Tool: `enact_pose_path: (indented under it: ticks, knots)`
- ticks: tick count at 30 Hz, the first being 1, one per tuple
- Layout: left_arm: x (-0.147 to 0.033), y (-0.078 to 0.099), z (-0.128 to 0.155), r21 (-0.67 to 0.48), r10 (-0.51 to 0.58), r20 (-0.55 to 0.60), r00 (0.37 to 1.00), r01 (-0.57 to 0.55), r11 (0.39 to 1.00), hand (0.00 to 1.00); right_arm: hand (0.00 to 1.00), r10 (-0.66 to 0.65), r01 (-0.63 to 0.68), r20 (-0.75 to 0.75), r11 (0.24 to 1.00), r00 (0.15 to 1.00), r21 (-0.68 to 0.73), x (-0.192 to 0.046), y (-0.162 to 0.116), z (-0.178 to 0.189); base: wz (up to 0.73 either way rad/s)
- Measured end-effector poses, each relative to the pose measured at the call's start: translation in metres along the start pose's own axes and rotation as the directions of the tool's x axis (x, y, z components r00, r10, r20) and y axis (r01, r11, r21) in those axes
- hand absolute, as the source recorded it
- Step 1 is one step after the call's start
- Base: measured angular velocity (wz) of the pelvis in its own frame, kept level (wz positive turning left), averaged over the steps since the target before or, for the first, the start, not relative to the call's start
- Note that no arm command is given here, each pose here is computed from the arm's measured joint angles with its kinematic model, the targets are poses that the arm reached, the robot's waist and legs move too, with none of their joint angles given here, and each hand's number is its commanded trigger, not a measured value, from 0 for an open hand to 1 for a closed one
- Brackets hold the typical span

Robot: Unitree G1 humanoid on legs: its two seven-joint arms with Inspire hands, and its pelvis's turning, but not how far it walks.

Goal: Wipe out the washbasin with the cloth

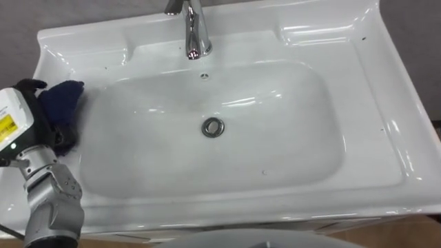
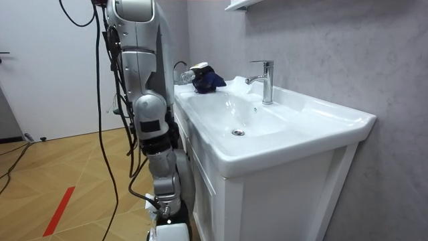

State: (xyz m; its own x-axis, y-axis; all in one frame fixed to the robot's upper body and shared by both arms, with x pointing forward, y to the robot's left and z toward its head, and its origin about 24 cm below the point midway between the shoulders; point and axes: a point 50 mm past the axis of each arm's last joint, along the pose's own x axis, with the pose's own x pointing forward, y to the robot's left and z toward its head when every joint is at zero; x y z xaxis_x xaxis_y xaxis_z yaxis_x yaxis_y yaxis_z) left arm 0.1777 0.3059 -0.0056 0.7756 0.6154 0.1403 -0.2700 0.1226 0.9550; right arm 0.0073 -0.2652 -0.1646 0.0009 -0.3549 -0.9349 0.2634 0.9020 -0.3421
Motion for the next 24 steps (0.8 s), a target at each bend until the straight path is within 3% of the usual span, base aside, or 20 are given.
enact_pose_path:
  ticks: [24]
  knots:
    - [0.0057,0.0085,0.0026,0.013,0.067,-0.004,0.998,-0.066,0.998,0.00,0.00,-0.002,0.002,-0.025,1.000,1.000,-0.002,0.0000,-0.0010,-0.0018,0.00]
